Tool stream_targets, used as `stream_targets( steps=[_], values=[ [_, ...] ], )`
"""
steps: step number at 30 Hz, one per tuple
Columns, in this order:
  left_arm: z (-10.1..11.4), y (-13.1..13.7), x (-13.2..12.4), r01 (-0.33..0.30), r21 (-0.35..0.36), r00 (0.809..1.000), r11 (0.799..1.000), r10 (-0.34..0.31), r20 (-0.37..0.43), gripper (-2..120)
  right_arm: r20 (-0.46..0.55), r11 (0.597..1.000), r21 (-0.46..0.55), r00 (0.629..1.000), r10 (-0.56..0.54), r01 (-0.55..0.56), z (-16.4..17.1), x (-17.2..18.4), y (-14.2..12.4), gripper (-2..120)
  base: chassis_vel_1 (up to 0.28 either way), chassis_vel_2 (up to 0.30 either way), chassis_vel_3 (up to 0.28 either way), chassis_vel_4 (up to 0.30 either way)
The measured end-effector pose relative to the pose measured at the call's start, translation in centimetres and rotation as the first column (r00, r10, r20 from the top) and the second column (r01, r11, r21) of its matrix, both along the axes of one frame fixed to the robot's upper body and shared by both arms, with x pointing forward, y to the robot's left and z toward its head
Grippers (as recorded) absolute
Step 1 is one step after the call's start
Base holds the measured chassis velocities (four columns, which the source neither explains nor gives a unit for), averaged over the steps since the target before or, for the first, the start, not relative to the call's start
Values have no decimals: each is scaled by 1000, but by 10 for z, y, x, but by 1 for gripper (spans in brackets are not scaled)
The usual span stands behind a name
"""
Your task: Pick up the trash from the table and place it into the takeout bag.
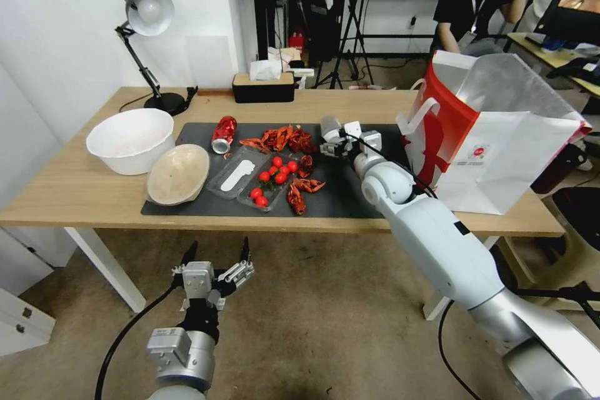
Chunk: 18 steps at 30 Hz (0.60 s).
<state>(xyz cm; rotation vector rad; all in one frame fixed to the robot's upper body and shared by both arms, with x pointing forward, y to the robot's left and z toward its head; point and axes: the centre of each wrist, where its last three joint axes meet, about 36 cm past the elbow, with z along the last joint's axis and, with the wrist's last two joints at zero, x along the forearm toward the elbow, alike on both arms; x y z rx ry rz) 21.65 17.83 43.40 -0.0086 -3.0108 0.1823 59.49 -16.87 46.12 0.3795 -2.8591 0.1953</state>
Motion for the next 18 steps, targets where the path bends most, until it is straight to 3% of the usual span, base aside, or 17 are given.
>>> stream_targets(
  steps=[8,18],
  values=[
    [0,0,0,-1,0,1000,1000,1,-1,100,-3,1000,2,1000,2,-2,-1,0,-1,100,0,0,0,0],
    [0,-1,-1,-2,0,1000,1000,2,-2,100,-2,1000,12,1000,7,-7,-2,0,-2,68,0,0,0,0]
  ],
)
